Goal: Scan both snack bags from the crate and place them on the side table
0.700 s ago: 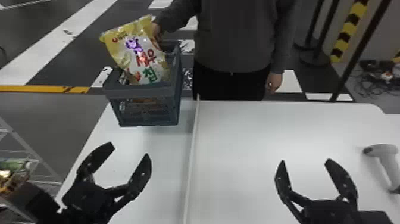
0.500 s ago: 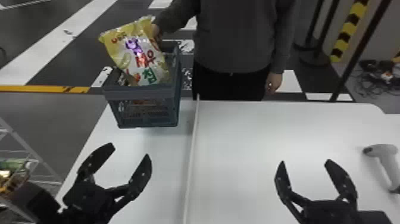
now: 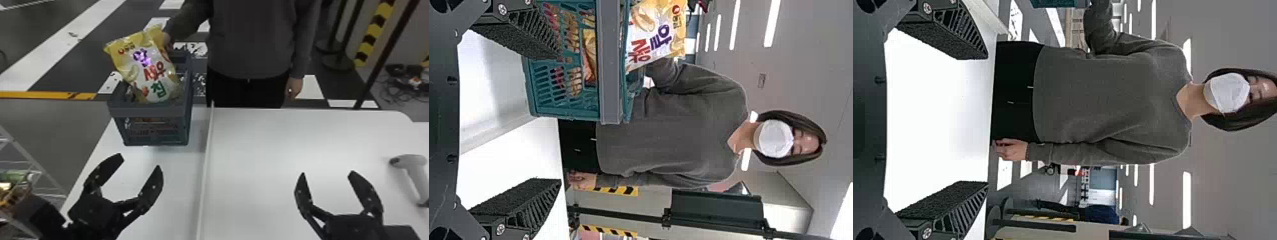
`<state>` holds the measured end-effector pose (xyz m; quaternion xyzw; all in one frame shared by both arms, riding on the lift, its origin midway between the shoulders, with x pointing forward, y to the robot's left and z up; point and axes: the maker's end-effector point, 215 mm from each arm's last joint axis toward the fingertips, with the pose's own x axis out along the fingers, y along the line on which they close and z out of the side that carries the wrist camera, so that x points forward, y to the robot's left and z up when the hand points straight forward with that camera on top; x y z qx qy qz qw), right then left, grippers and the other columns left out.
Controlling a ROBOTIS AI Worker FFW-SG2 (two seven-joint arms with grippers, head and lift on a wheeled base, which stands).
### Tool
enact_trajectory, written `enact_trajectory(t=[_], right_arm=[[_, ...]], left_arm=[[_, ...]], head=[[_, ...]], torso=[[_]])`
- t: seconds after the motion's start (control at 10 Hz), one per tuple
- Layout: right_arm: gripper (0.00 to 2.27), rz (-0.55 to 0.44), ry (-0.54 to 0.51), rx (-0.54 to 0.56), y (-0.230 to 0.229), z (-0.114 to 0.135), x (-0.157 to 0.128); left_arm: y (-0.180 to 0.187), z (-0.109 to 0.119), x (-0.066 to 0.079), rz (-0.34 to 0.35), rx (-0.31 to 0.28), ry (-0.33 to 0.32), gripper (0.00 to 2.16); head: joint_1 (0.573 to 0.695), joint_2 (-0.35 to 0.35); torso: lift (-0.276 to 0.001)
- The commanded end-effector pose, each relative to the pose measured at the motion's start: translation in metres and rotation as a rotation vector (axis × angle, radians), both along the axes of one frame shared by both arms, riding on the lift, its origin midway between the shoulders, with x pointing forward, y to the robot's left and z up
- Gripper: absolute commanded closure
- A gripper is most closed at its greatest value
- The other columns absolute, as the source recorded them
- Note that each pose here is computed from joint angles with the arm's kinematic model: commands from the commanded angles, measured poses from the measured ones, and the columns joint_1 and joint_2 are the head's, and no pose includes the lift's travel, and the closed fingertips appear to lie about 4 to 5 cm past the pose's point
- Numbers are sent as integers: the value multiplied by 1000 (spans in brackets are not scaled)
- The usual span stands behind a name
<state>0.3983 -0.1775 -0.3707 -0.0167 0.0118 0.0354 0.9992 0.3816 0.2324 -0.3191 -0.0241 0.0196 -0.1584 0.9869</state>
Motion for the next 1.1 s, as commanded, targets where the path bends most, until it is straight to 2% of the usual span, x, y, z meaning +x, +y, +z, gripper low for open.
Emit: enact_trajectory(t=[0.0, 1.0], right_arm=[[93, -1, 4, 0, 0, -1, 0], [97, -4, 18, 0, -1, -5, 0]], left_arm=[[0, 0, 0, 0, 0, 0, 120], [2, -6, 1, 1, 2, 26, 124]], head=[[695, 81], [695, 77]], torso=[[-95], [-95]])
